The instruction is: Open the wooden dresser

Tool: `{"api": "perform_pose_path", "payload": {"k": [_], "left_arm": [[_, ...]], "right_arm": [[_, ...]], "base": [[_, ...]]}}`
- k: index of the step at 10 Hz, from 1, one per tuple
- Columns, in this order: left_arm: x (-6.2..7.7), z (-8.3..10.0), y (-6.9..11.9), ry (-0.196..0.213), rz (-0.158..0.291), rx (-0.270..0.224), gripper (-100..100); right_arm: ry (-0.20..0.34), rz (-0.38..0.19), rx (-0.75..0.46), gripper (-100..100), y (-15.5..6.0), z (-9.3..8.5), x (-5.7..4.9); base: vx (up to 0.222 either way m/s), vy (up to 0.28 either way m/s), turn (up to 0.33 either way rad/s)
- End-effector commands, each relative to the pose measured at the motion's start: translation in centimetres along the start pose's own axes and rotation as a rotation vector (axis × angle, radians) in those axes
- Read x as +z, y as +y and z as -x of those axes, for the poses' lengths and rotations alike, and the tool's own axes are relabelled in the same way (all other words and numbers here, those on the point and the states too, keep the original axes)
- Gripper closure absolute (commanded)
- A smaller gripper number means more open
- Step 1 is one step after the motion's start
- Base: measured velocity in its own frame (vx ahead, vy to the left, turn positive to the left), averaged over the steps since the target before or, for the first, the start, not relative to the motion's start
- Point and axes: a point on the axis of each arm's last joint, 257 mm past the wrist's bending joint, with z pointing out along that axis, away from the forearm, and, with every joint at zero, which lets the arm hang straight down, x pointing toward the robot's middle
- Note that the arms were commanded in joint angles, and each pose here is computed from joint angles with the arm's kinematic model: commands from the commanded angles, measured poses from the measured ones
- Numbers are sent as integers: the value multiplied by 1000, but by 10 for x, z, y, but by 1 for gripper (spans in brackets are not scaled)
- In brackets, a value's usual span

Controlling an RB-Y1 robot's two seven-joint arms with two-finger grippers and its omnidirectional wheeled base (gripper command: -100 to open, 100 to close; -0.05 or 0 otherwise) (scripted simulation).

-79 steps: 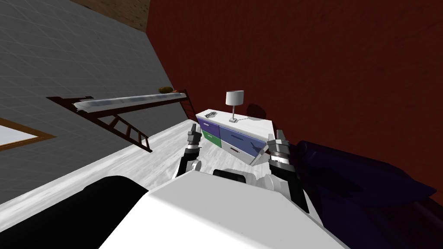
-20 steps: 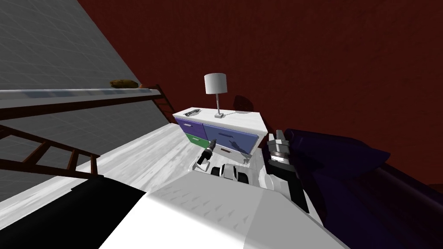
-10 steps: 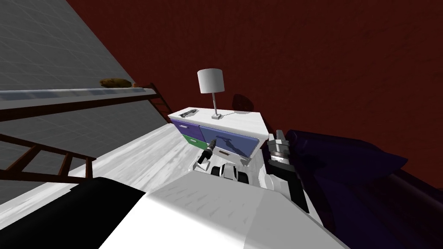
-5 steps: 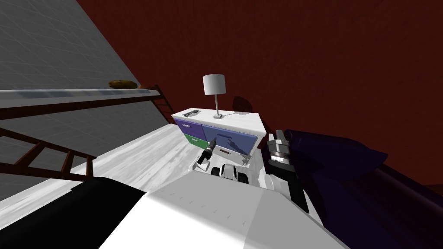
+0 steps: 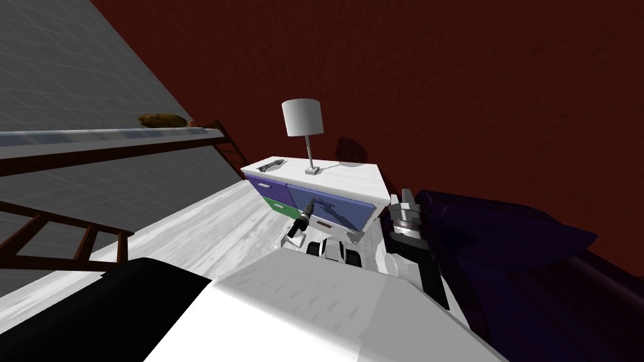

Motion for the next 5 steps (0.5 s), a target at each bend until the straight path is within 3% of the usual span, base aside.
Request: {"api": "perform_pose_path", "payload": {"k": [1, 4, 5], "left_arm": [[-4, -2, -1, 5, 1, 1, 100], [-10, -4, -3, 11, 3, 2, 100], [-8, -3, -3, 10, 2, 2, 100]], "right_arm": [[0, 0, 0, 0, 0, 0, 0], [0, 0, 0, 0, 0, 0, 0], [0, 0, 0, 0, 0, 0, 0]], "base": [[-116, 23, 38], [-182, 31, 22], [-89, 30, 1]]}}
